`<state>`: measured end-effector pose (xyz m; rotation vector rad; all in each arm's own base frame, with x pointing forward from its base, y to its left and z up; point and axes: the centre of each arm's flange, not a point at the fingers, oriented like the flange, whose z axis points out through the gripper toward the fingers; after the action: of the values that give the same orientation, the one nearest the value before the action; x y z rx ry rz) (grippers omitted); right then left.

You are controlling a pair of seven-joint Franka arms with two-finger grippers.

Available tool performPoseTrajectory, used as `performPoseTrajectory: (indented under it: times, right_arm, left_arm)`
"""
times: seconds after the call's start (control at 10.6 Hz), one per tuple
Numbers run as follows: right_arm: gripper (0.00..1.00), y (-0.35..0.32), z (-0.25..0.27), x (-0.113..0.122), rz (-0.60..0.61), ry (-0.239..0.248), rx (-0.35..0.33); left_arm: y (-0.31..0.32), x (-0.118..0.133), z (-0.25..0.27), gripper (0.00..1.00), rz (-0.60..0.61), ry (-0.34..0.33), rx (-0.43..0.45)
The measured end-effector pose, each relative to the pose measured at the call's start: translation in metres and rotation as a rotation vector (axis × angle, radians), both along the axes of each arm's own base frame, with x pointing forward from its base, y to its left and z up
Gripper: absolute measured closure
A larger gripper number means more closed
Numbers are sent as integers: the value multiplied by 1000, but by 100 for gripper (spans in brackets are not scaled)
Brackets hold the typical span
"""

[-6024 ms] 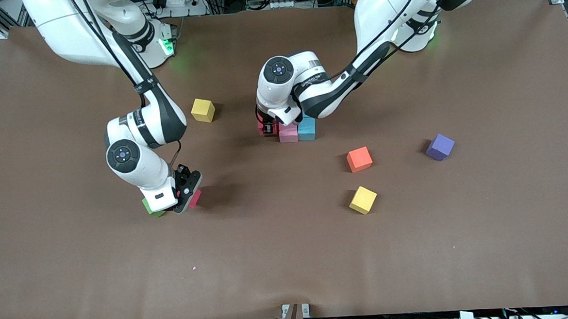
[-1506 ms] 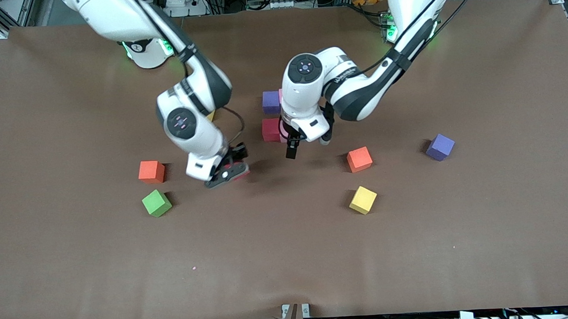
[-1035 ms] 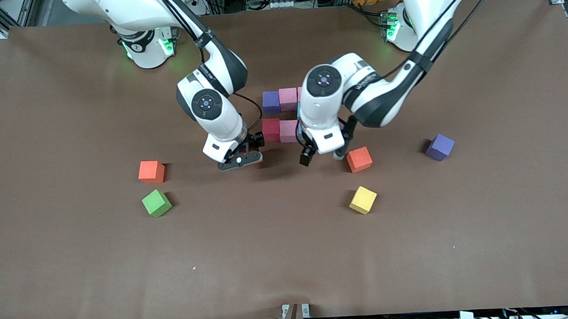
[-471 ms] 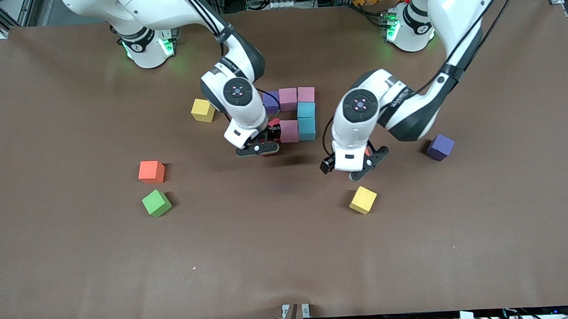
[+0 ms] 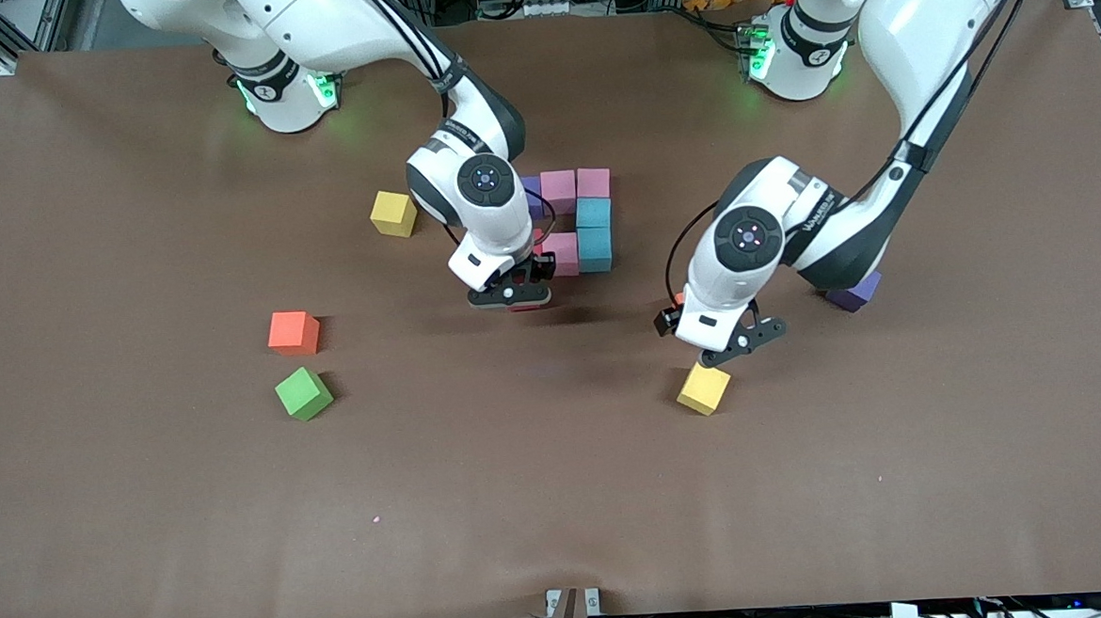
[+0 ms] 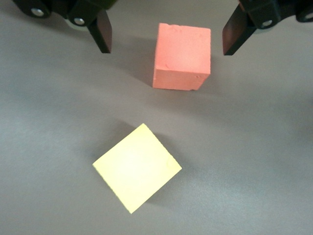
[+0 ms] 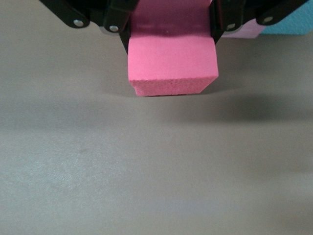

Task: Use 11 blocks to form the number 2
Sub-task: 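Set the red cube beside the cubes while the left gripper reaches the orange cube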

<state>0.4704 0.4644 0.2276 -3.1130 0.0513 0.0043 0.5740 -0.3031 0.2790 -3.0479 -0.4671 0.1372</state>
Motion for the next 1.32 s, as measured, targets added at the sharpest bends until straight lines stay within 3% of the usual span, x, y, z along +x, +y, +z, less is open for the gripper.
performPoseTrajectory:
  times: [0.38,1.32]
  right_arm:
    - [41,11,-11,-8,-49,9,-10]
    - [41,16,-20,-17,-24,-2,-50]
  left_arm:
    - [21,-8,-32,0,-22,68,15]
    - [14,-21,-59,0,24,110,13]
